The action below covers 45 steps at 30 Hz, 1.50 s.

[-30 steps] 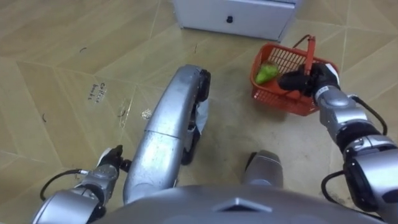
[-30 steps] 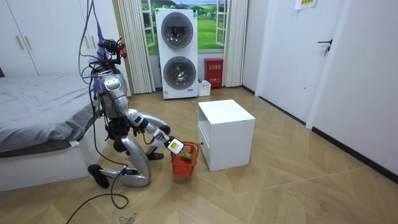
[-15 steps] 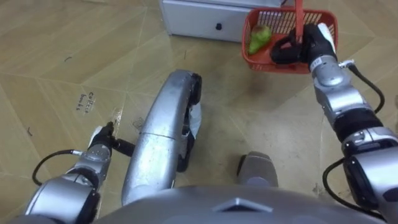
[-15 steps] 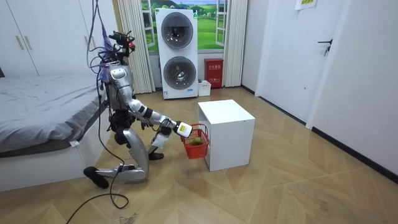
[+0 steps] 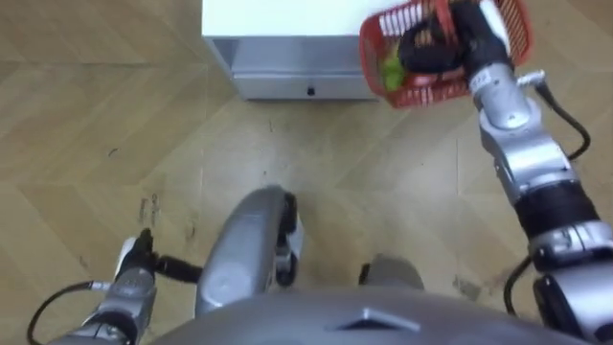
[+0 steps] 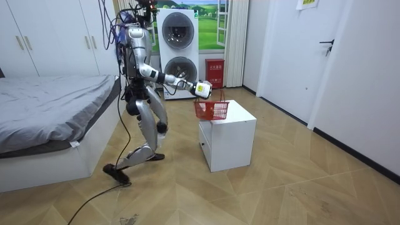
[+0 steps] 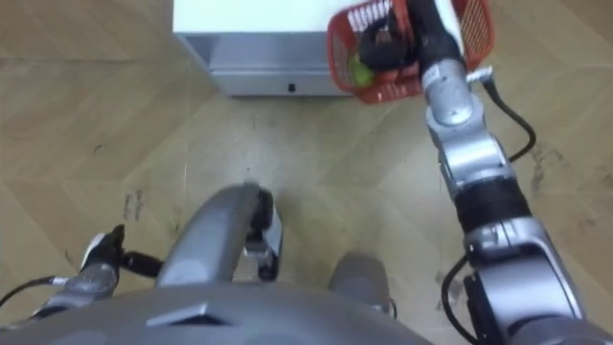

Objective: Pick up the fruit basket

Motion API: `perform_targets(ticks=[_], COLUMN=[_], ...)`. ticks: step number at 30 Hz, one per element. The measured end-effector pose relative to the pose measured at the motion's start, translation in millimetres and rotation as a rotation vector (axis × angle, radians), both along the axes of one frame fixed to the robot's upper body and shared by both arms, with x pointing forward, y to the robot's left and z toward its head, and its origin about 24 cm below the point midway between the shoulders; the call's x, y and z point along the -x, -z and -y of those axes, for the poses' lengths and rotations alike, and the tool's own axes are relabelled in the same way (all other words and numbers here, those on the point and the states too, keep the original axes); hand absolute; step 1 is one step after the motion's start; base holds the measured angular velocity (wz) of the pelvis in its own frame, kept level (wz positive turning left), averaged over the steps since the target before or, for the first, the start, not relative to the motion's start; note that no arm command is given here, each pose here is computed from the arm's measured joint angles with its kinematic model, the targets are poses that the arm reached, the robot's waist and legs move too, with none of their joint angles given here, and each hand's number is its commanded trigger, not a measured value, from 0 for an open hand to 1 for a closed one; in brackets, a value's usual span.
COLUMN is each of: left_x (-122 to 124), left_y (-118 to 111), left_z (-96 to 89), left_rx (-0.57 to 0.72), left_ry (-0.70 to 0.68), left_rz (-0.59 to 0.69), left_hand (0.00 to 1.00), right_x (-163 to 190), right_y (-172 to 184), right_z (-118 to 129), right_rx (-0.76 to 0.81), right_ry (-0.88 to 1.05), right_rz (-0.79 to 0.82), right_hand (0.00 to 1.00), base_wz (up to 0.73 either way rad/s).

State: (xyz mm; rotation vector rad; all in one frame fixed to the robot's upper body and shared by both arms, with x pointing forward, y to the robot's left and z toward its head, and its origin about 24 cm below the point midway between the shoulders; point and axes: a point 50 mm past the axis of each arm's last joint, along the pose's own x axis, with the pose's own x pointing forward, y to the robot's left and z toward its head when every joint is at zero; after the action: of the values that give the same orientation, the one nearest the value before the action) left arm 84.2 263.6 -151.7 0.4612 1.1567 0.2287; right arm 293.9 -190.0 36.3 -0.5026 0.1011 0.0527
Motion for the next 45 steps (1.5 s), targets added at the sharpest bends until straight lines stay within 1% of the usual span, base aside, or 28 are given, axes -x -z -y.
perform_targets(ticks=[4,6,7,9,11,12,14,16,19,22,25,32,36,39,41,43,45], left_x=[8.1,7.7,13.5,13.1,10.8,13.3,26.5,30.8,28.5,19.3,15.7,31.9,33.4,40.6,40.7,36.8,35.8], left_y=[-0.5,-1.8,-1.3,-2.0,-1.2,-0.3,3.5,4.0,2.9,1.8,1.1,2.0,2.8,3.7,5.6,5.4,5.7], left_z=[-2.9,-1.0,-1.6,-3.2,4.6,5.5,10.1,9.6,6.5,7.6,8.0,4.1,7.1,5.1,9.7,10.8,11.0], left_rx=[-0.028,-0.023,-0.02,-0.032,-0.017,-0.014,0.0,-0.001,-0.003,-0.002,0.0,0.009,0.01,-0.001,0.007,0.006,0.005], left_ry=[-0.017,-0.014,-0.017,-0.005,0.011,0.005,-0.013,-0.018,-0.047,-0.035,-0.03,-0.072,-0.057,-0.08,-0.052,-0.014,-0.014], left_rz=[0.007,0.029,0.021,0.018,0.032,0.025,-0.018,-0.033,-0.02,0.004,0.02,-0.014,-0.019,-0.038,-0.058,-0.058,-0.064], left_hand=[0.0,0.0,0.0,0.0,0.0,0.0,0.0,0.0,0.0,0.0,0.0,0.0,0.0,0.0,0.0,0.0,0.0], right_x=[4.3,8.2,8.4,8.6,8.9,10.2,15.1,17.0,19.7,20.3,21.7,24.5,27.7,30.0,35.3,34.1,33.7], right_y=[-17.7,-21.3,-25.1,-26.2,-33.4,-34.2,-43.8,-53.1,-62.7,-63.4,-68.2,-65.8,-59.0,-52.7,-32.5,-23.5,-19.6], right_z=[-8.6,-11.5,-15.1,-16.2,-12.3,-14.0,-18.1,-22.5,-28.1,-30.0,-32.9,-40.5,-42.8,-54.6,-53.5,-48.8,-48.2], right_rx=[-0.032,-0.045,-0.065,-0.095,-0.085,-0.087,-0.092,-0.103,-0.125,-0.113,-0.09,-0.116,-0.129,-0.147,-0.154,-0.144,-0.149], right_ry=[-0.051,-0.071,-0.092,-0.103,-0.127,-0.143,-0.188,-0.213,-0.255,-0.274,-0.298,-0.336,-0.351,-0.388,-0.376,-0.361,-0.356], right_rz=[0.089,0.106,0.117,0.115,0.129,0.129,0.161,0.198,0.234,0.233,0.251,0.236,0.205,0.182,0.099,0.058,0.041], right_hand=[1.0,1.0,1.0,1.0,1.0,1.0,1.0,1.0,1.0,1.0,1.0,1.0,1.0,1.0,1.0,1.0,1.0], base_wz=[0.15,0.18,0.23,0.6,0.01,-0.35,-0.04,-0.06,0.03,0.01,-0.03,0.0,-0.1,-0.53,0.39,0.2,0.1])
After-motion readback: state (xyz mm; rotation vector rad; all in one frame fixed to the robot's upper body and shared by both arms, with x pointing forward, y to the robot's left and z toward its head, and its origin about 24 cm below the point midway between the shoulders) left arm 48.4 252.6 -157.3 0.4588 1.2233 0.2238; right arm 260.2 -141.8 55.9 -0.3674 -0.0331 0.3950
